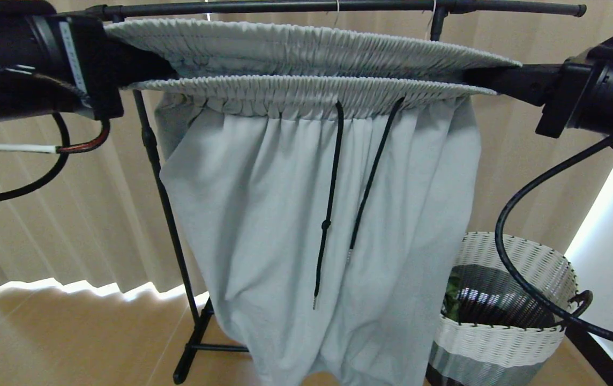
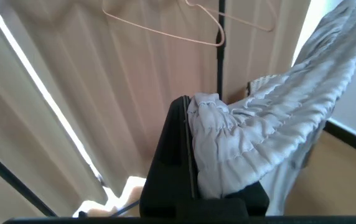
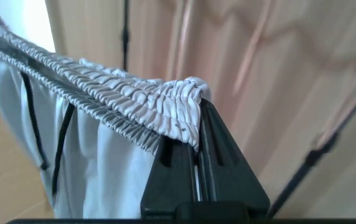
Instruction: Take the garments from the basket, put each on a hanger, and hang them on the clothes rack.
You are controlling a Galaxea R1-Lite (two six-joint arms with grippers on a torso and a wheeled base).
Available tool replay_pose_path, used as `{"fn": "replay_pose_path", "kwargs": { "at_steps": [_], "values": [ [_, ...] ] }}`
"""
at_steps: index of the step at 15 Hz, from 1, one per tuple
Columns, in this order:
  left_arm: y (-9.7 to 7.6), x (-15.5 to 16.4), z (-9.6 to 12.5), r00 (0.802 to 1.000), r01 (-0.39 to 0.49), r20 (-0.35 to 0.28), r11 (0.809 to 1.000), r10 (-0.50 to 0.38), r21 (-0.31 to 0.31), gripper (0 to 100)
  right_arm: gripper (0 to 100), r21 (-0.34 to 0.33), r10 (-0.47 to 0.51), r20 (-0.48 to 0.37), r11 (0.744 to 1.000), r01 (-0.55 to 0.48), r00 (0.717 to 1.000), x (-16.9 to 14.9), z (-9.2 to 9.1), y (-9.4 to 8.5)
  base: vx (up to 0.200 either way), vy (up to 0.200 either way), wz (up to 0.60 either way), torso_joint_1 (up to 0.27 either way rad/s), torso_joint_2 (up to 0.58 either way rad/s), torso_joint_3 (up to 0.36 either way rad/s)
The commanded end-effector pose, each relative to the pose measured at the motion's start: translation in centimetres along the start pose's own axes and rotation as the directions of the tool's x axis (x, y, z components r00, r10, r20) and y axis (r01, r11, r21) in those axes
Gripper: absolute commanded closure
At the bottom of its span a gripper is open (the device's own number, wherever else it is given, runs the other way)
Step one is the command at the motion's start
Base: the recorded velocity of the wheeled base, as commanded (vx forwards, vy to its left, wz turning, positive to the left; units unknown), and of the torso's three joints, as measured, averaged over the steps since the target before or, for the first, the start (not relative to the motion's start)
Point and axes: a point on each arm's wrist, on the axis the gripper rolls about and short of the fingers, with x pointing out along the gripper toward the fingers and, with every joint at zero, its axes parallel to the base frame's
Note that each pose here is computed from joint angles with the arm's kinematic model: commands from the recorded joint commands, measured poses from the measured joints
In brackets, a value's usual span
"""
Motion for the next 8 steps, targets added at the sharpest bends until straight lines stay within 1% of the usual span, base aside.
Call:
{"fn": "replay_pose_path", "kwargs": {
  "at_steps": [1,2,3,4,6,8],
  "values": [
    [0.0,3.4,-0.7,0.999,0.004,-0.051,1.0,-0.003,0.007,100,100,-0.009,-0.043,-0.022,0.999,0.043,0.999,1.0,-0.5,-1.4,0.0,0.0,0.0,0.0,0.0,0.0],
    [0.0,4.4,-0.9,0.998,-0.001,-0.062,1.0,0.002,0.007,100,100,-0.017,-0.057,-0.021,0.998,0.056,0.998,1.1,-0.5,-1.8,0.0,0.0,0.0,0.0,0.0,0.0],
    [0.1,5.8,-1.1,0.997,-0.011,-0.077,1.0,0.011,0.006,100,100,-0.018,-0.084,-0.025,0.996,0.084,0.996,1.3,-0.5,-2.7,0.0,0.0,0.0,0.0,0.0,0.0],
    [0.1,6.2,-1.2,0.997,-0.015,-0.082,1.0,0.015,0.006,100,100,-0.018,-0.096,-0.025,0.995,0.096,0.995,1.4,-0.6,-3.0,0.0,0.0,0.0,0.0,0.0,0.0],
    [0.0,7.0,-1.4,0.995,-0.022,-0.093,1.0,0.022,0.001,100,100,-0.012,-0.12,-0.046,0.993,0.12,0.992,2.0,-1.3,-3.9,0.0,0.0,0.0,0.0,0.0,0.0],
    [-0.1,7.0,-1.6,0.995,-0.016,-0.101,1.0,0.015,-0.006,100,100,-0.009,-0.12,-0.057,0.993,0.119,0.991,2.3,-1.6,-4.0,0.0,0.0,0.0,0.0,0.0,0.0]
  ]
}}
